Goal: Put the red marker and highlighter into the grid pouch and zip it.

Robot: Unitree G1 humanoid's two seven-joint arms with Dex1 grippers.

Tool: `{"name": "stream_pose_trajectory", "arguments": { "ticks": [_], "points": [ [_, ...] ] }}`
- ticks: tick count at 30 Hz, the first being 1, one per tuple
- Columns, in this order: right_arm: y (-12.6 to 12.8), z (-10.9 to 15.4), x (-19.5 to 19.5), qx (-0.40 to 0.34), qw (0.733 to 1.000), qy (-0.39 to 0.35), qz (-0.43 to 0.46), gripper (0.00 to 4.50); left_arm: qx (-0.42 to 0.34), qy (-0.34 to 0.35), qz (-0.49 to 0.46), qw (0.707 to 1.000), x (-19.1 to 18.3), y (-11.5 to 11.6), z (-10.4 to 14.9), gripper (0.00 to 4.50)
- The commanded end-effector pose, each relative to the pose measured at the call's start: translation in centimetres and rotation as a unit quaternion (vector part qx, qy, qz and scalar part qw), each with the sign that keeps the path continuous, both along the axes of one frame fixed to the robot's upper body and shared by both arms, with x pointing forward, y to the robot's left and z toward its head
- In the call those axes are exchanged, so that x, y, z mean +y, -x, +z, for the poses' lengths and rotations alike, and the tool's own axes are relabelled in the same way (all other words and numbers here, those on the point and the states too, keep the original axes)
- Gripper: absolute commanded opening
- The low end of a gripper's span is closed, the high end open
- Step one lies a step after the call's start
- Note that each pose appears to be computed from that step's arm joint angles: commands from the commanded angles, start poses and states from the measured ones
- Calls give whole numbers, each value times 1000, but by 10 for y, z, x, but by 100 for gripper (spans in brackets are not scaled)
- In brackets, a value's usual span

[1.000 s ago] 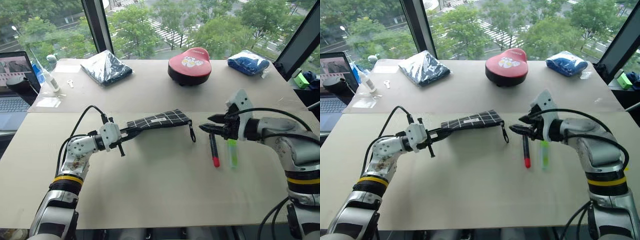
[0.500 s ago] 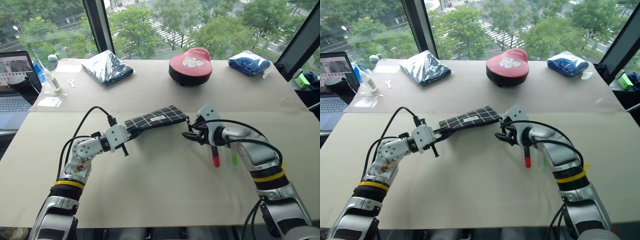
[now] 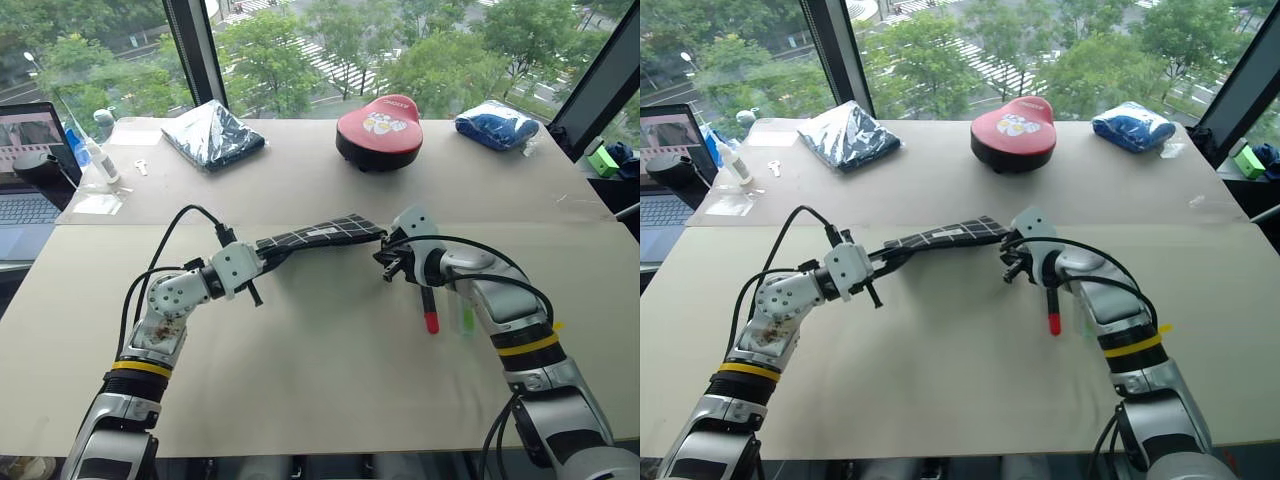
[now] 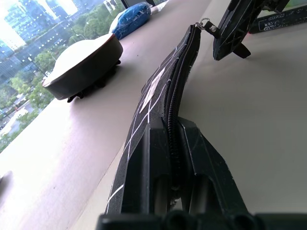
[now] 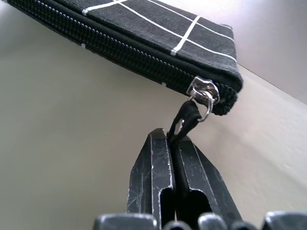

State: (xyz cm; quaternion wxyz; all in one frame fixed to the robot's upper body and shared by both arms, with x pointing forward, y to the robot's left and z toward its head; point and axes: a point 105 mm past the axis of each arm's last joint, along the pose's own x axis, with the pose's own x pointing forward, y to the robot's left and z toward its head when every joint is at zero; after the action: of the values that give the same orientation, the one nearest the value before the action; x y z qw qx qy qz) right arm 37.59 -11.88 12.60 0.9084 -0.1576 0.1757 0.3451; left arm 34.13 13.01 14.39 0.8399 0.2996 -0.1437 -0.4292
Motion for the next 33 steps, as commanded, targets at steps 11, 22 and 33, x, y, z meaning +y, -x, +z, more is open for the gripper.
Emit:
{"name": "stream_pose_trajectory", "arguments": {
  "ticks": [11, 22, 33],
  "points": [
    [-9, 36, 55, -66, 996, 23, 63, 4, -12, 20, -6, 1000, -8, 1, 3, 0],
    [20, 34, 95, -47, 978, 45, 200, 4, -4, 17, -22, 1000, -17, 3, 2, 0],
    [44, 49, 121, -27, 958, -2, 286, 4, -3, 15, -29, 999, -19, 1, 7, 0]
  ]
}}
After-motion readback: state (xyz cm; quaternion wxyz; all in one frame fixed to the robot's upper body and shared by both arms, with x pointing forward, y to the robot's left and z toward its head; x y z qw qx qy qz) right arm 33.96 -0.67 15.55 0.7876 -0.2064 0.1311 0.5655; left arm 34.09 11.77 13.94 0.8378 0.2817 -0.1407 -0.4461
